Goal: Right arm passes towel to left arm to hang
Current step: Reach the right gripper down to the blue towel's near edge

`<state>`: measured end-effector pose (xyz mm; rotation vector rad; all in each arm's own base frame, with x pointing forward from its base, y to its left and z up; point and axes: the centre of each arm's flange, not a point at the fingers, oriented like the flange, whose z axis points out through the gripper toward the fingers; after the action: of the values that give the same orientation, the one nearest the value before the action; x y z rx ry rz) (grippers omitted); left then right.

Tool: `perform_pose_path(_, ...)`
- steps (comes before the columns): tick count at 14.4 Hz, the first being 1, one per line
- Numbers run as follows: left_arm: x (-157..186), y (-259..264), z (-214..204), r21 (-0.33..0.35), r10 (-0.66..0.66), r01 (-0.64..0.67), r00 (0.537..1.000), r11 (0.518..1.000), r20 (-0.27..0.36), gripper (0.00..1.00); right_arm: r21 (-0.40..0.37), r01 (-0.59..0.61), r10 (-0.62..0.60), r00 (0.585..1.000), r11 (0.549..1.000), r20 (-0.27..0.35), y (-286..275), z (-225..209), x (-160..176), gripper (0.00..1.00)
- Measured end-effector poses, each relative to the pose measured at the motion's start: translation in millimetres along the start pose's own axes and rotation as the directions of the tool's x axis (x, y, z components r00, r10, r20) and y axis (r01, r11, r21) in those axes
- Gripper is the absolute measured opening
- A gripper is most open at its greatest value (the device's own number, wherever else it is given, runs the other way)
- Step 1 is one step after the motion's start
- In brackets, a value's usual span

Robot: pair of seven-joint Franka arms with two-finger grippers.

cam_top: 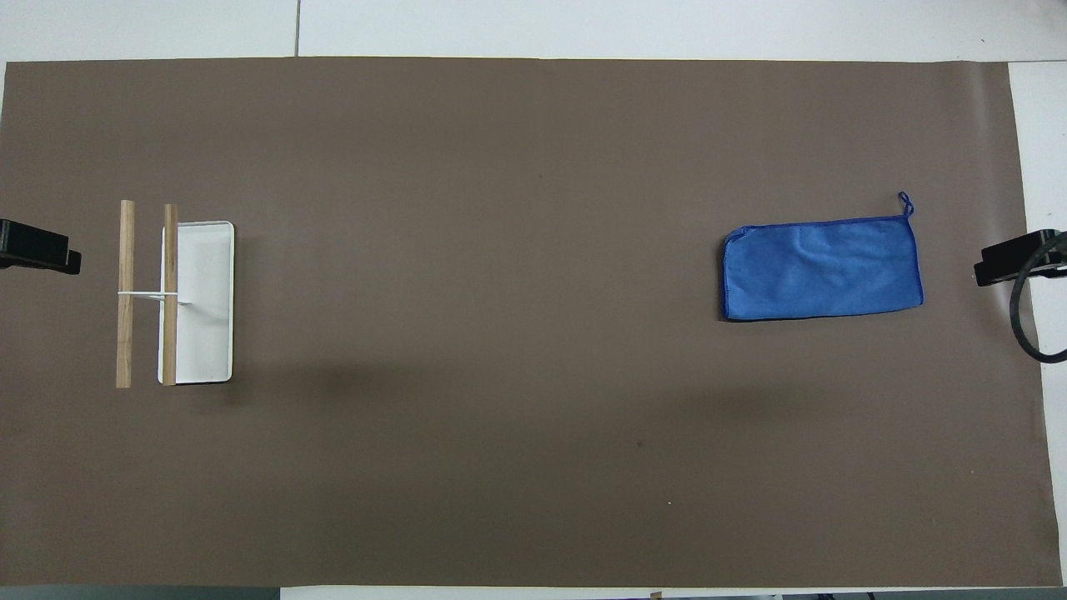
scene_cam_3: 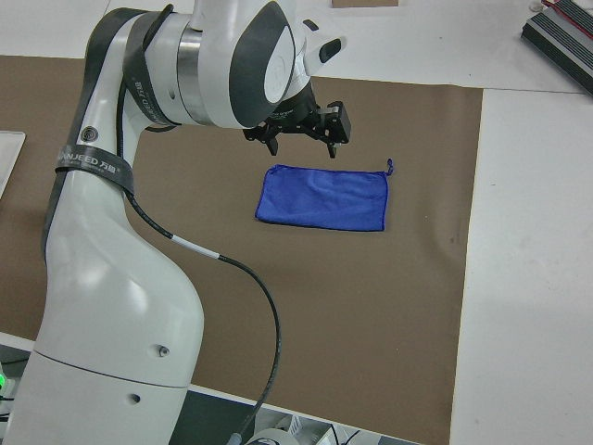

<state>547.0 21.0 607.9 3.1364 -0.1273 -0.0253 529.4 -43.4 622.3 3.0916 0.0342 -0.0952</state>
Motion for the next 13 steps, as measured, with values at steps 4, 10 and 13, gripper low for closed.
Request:
perform_pose_path(4, 0.0, 0.0, 0.0, 0.0, 0.0, 0.0, 1.0, 1.0, 0.0, 1.0, 0.0, 0.0, 0.0, 1.0, 1.0, 0.0, 0.0, 0.1, 0.0, 1.0)
perform_pose_path(10, 0.0, 0.0, 0.0, 0.0, 0.0, 0.0, 1.0, 1.0, 0.0, 1.0, 0.007, 0.005, -0.005, 1.0, 1.0, -0.003, -3.5, 2.3, 1.2, 1.0)
perform_pose_path(13, 0.0, 0.0, 0.0, 0.0, 0.0, 0.0, 1.0, 1.0, 0.0, 1.0, 0.021, 0.047, -0.046, 0.997, 0.999, -0.069, -27.9, 23.9, 17.8, 1.0)
